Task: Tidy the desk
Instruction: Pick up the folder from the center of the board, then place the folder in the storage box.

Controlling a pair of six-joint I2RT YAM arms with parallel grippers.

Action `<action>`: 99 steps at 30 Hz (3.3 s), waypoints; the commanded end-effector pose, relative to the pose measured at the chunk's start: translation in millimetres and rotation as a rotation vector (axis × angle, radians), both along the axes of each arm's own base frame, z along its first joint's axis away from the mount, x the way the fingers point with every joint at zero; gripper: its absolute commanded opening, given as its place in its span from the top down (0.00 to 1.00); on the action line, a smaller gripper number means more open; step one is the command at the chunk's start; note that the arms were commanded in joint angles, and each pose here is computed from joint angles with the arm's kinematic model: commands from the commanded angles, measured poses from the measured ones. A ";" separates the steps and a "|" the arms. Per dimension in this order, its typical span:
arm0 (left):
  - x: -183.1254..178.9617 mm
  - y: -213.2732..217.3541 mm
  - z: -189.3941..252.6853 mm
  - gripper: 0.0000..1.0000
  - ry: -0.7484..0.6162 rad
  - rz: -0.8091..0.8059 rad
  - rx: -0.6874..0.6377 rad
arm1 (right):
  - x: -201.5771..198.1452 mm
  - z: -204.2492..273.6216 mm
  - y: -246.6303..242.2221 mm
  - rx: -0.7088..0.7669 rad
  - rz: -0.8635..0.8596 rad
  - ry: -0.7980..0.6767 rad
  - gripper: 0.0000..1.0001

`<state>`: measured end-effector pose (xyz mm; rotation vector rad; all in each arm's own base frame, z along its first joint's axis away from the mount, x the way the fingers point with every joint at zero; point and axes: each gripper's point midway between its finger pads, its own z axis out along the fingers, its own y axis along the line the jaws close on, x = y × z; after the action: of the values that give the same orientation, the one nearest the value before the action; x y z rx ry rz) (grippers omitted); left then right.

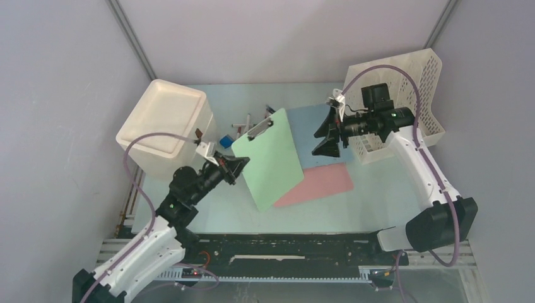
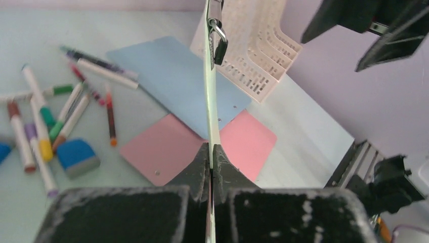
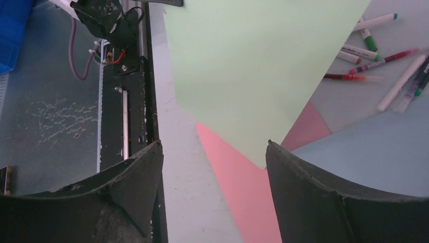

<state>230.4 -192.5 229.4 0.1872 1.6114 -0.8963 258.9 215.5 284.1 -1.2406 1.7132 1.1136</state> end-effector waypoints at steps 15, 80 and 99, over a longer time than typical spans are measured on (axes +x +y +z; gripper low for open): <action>-13.9 -62.7 95.9 1.00 -0.405 -0.432 0.164 | 7.7 4.1 -31.0 0.143 -0.045 -0.119 0.15; -25.1 41.4 133.0 0.00 -0.248 0.079 0.024 | -25.9 63.4 -60.4 0.156 -0.171 -0.121 1.00; -3.0 36.8 31.3 0.00 -0.082 0.001 0.429 | -21.4 139.0 -176.2 0.209 -0.698 -0.211 1.00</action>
<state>228.1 -159.7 249.5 0.4870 1.7657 -0.5554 247.8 48.4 396.3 -0.5676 1.6689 0.7147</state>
